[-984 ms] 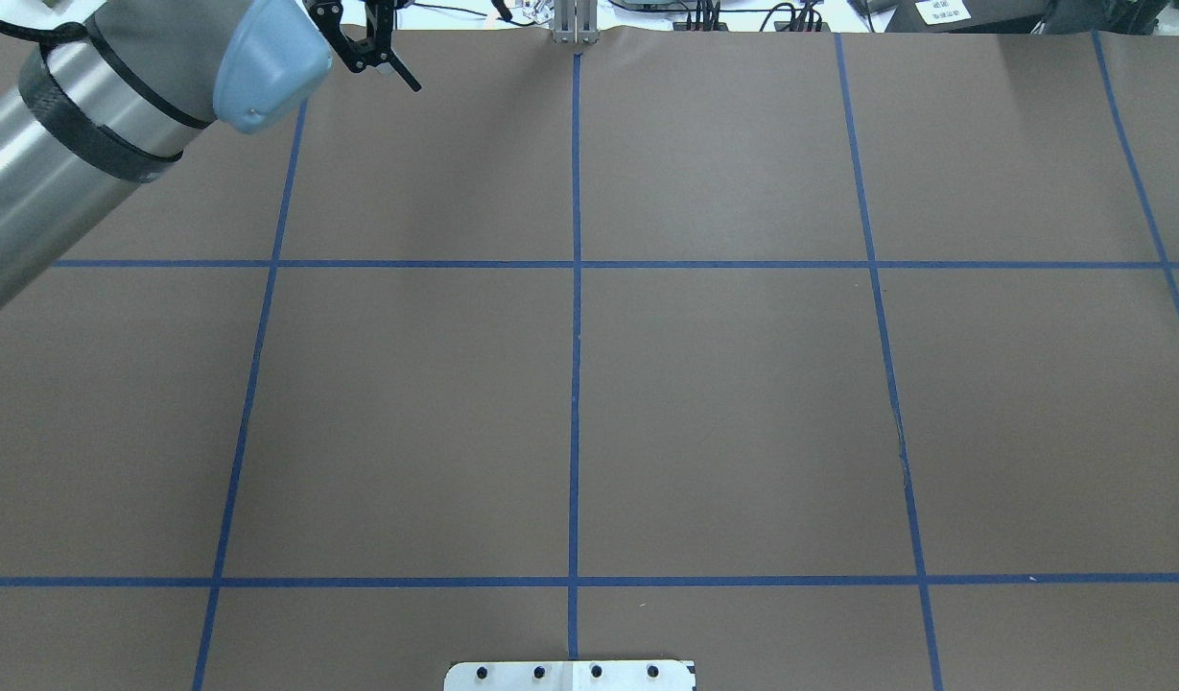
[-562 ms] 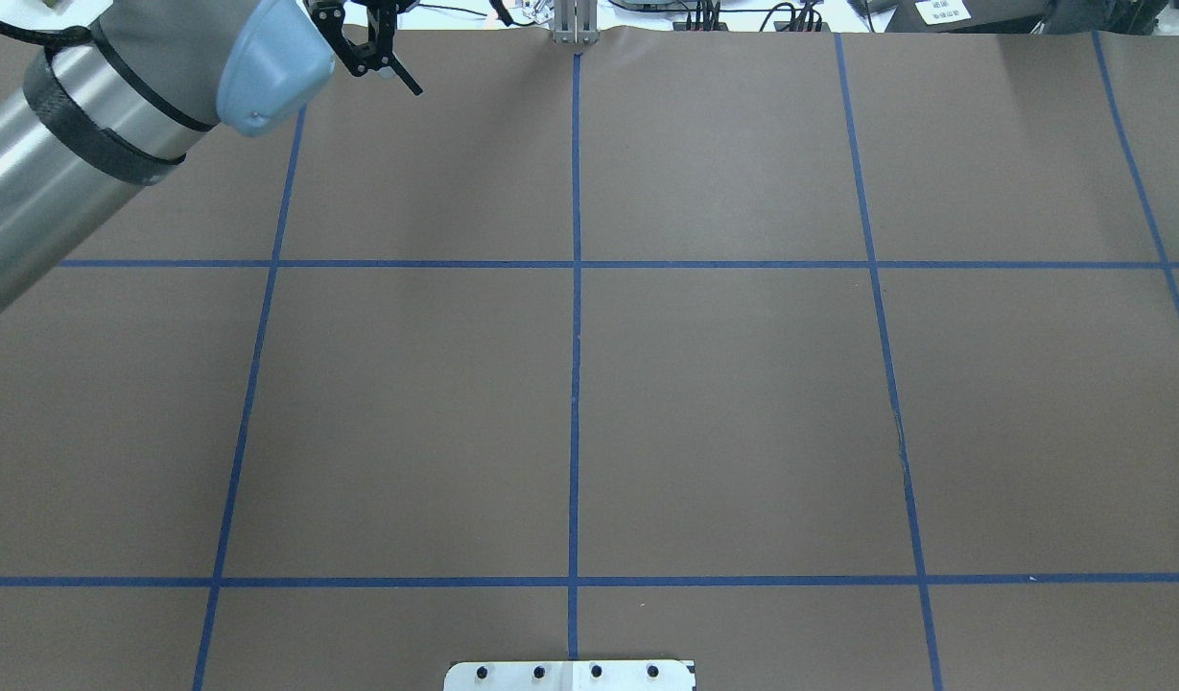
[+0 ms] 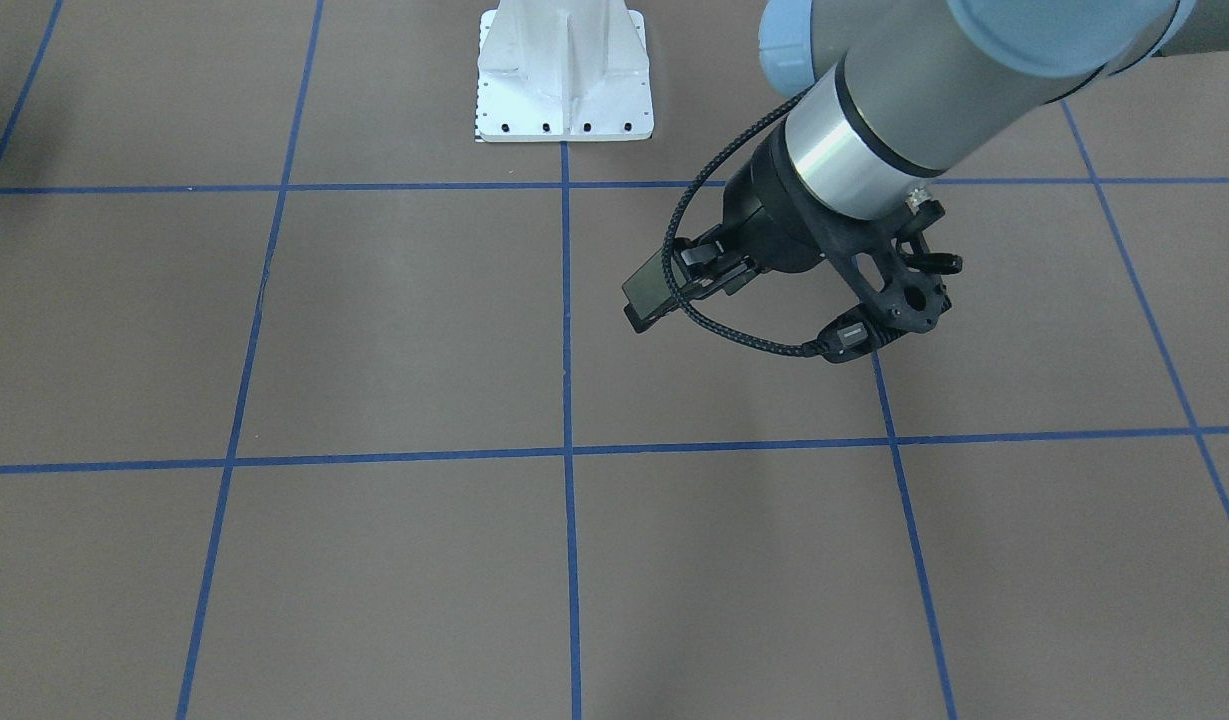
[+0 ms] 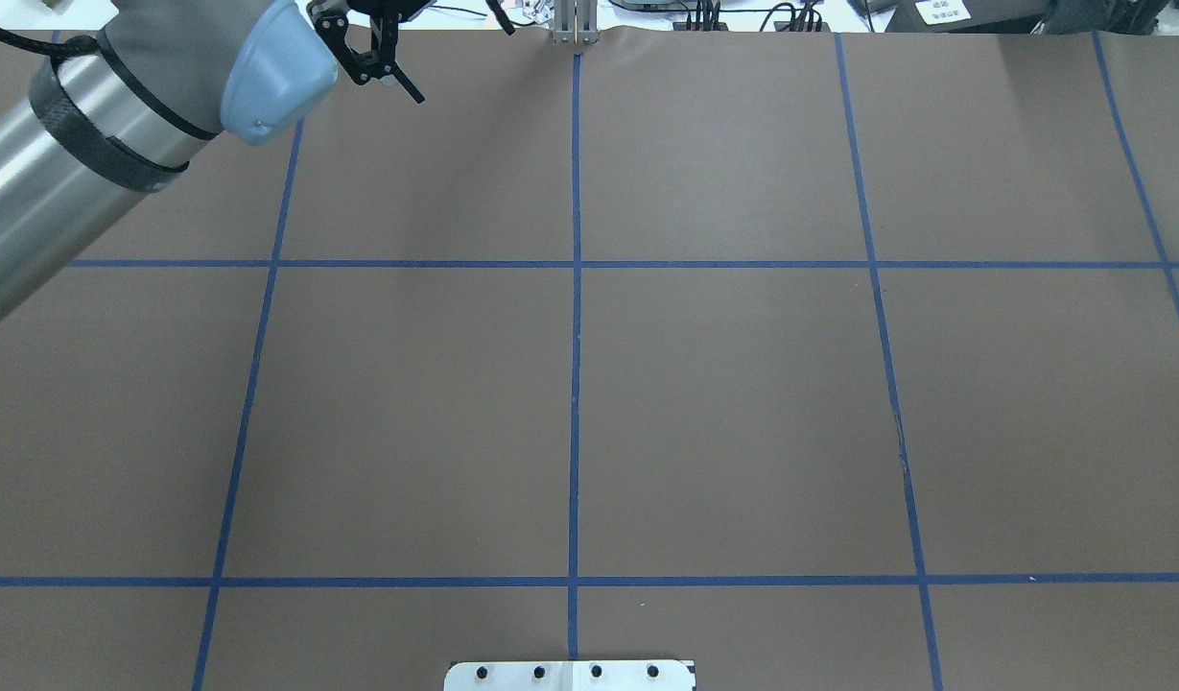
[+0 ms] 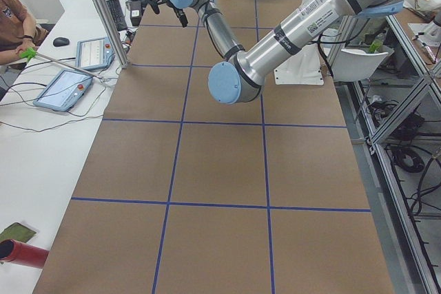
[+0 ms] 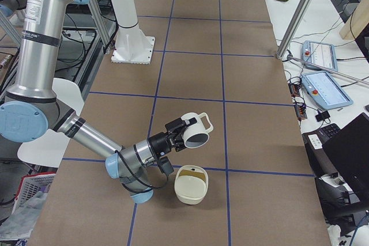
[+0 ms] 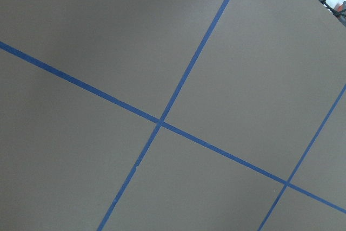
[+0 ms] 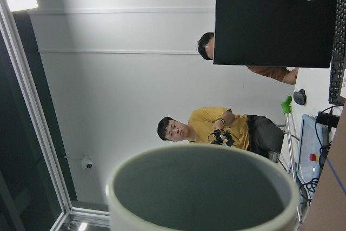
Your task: Left arm hands cup to right arm to dump lemon
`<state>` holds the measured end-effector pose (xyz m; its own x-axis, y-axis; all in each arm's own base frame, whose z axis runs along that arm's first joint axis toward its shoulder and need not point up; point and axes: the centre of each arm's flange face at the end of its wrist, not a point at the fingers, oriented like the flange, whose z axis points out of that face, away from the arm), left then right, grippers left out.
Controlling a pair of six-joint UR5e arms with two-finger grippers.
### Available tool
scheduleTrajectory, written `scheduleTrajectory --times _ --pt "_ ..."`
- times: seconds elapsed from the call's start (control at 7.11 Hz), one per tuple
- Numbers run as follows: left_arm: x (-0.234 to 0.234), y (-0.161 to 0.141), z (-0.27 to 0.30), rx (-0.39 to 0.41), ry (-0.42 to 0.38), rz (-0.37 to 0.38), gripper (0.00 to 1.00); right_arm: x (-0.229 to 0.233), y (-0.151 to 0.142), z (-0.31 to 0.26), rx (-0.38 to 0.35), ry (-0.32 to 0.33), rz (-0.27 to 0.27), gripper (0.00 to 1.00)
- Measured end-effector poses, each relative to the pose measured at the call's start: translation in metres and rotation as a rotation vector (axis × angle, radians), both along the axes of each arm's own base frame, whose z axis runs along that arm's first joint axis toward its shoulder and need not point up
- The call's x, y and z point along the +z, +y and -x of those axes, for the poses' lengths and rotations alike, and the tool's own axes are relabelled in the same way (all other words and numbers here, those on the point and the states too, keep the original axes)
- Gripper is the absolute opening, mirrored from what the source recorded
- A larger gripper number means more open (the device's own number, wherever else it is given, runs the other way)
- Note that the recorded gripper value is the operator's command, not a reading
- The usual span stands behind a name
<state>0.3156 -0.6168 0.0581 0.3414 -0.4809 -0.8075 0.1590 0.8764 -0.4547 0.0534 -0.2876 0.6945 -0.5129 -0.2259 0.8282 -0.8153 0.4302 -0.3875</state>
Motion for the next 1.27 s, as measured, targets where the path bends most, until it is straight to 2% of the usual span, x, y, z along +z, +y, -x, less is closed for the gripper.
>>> scheduleTrajectory --times 0.28,0.7,0.84,0.98,1.27 --pt "0.002 0.0 0.0 0.0 -0.002 0.002 1.0 0.007 0.005 0.005 0.033 0.257 -0.028 0.15" --pt "0.003 -0.001 0.0 -0.001 -0.002 0.004 1.0 0.026 0.019 0.004 0.123 0.691 -0.035 0.16" --pt "0.003 -0.001 0.0 0.0 -0.002 0.004 1.0 0.031 0.02 0.003 0.149 0.808 -0.036 0.16" --pt "0.003 0.0 0.0 0.0 -0.003 0.004 1.0 0.032 0.018 0.002 0.168 0.887 -0.036 0.16" --pt "0.003 0.0 0.0 0.0 -0.002 0.004 1.0 0.013 -0.002 0.004 0.181 0.938 -0.026 0.15"
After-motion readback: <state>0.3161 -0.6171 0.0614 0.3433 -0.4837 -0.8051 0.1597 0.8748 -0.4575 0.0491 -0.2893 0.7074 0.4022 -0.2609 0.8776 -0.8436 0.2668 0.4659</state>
